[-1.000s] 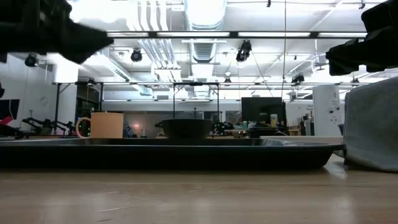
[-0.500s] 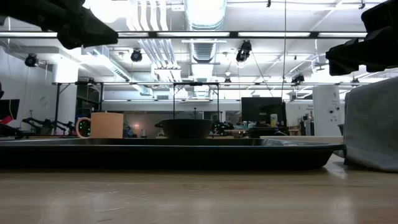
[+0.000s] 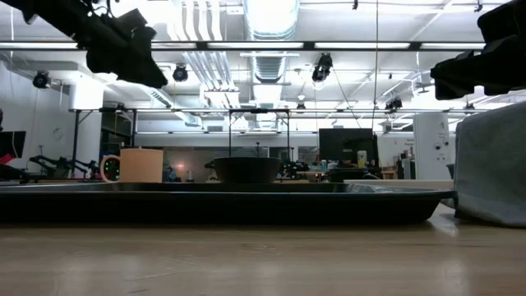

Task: Set up tray
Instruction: Put the orange mug on the black serving tray

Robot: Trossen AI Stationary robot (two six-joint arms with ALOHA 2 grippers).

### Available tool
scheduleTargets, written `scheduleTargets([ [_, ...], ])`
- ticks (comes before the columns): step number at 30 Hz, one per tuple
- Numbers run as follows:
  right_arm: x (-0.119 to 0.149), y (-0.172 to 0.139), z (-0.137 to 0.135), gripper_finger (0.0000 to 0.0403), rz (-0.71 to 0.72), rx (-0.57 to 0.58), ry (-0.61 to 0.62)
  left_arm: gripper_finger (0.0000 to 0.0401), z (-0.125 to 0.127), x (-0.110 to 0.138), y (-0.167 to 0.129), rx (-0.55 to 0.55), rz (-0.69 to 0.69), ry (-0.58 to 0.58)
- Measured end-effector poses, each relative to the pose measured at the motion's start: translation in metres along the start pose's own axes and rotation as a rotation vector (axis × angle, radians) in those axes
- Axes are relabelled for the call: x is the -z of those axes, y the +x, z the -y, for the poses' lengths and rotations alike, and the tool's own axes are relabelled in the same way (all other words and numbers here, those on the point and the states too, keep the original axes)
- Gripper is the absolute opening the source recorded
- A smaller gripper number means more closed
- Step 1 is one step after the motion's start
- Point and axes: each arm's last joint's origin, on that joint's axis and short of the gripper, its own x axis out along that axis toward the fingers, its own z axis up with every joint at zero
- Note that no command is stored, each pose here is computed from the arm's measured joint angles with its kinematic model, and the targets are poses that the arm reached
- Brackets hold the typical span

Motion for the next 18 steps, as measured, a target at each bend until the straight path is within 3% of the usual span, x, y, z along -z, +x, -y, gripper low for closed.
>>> scheduleTargets([
  [3, 0.0, 0.0, 0.0, 0.0068, 0.0, 0.0, 0.0, 0.0118, -0.009, 0.002, 0.006, -0.039, -0.042, -0.051],
  [8, 0.0, 0.0, 0.0, 0.0068, -0.001, 0.0, 0.0, 0.0118, -0.023, 0.018, 0.012, -0.051, -0.23, -0.128],
  [18, 0.0, 0.0, 0.0, 0.0068, -0.001, 0.0, 0.0, 0.0118, -0.026, 0.024, 0.018, -0.078, -0.272, -0.133],
])
